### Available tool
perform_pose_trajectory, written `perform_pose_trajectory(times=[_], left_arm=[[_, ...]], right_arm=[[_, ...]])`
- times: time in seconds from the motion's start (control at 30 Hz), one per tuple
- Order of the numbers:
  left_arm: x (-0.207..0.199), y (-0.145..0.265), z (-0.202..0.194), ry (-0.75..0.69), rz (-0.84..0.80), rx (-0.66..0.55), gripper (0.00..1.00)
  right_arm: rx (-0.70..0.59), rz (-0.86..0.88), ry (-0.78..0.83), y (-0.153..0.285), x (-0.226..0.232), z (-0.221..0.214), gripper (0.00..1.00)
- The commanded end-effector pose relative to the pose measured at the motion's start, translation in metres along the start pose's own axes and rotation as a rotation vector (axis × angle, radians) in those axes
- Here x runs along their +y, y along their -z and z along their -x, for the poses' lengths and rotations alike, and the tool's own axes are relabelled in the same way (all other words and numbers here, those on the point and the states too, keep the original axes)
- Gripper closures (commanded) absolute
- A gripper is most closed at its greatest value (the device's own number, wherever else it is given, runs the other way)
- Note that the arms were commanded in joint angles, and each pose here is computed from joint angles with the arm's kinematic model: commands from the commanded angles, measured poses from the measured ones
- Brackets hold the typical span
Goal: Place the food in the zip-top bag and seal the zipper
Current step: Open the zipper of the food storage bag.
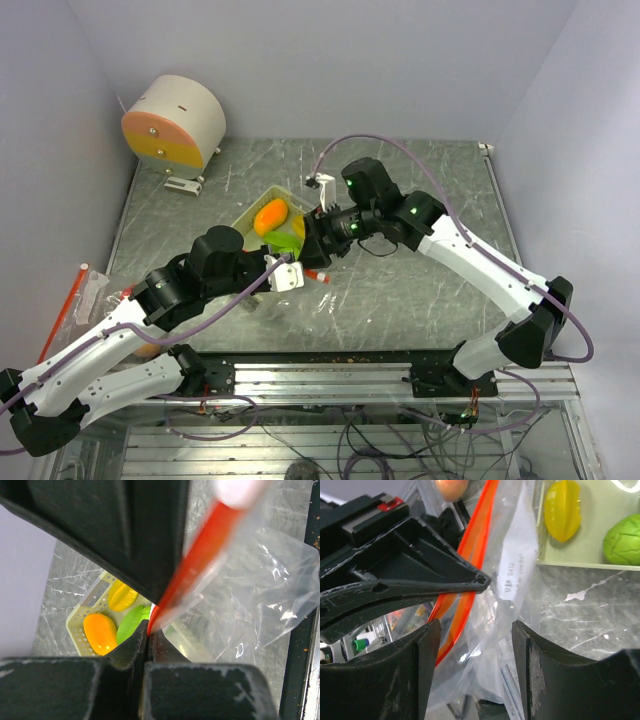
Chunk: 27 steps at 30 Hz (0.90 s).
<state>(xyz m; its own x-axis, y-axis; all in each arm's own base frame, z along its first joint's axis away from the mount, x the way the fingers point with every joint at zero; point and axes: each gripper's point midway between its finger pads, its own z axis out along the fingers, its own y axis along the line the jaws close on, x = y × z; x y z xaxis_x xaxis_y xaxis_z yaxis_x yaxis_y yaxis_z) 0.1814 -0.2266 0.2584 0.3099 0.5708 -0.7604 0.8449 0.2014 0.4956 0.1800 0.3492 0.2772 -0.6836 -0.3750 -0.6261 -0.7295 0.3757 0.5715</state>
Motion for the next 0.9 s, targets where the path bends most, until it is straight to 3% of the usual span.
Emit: perform_pose_trajectory(times=[0.0,0.2,0.43,0.63,0.73,0.8,0.87], left_arm=[[0.008,0.000,0.005,-0.016,0.031,-0.010,0.93],[0.008,-0.002,0.005,-0.014,0.035,-0.014,0.93],[0.010,-0.001,0.008,-0.015,0.040,-0.020,0.93],[0.008,-0.001,0.010,-0.005,0.030,-0.034,0.93],[0.007,0.001,0.012,-0.002,0.028,-0.042,0.93],[0.008,0.002,0.013,0.005,0.034,-0.043,0.93],[0.013,0.005,0.015,0.018,0.057,-0.048,0.93]], right_arm=[[0.057,0.042,0.014,-0.005,0.013,-0.016,0.41],[0.067,0.068,0.004,-0.010,0.014,-0.020,0.41],[0.077,-0.048,-0.001,-0.017,-0.009,-0.028,0.45],[0.004,-0.223,0.016,-0.009,-0.032,-0.011,0.71],[-0.061,-0.274,0.026,-0.004,-0.038,0.003,0.93],[-0.107,-0.298,0.034,-0.001,-0.040,0.011,1.00],[-0.160,-0.316,0.045,0.004,-0.041,0.019,1.00]])
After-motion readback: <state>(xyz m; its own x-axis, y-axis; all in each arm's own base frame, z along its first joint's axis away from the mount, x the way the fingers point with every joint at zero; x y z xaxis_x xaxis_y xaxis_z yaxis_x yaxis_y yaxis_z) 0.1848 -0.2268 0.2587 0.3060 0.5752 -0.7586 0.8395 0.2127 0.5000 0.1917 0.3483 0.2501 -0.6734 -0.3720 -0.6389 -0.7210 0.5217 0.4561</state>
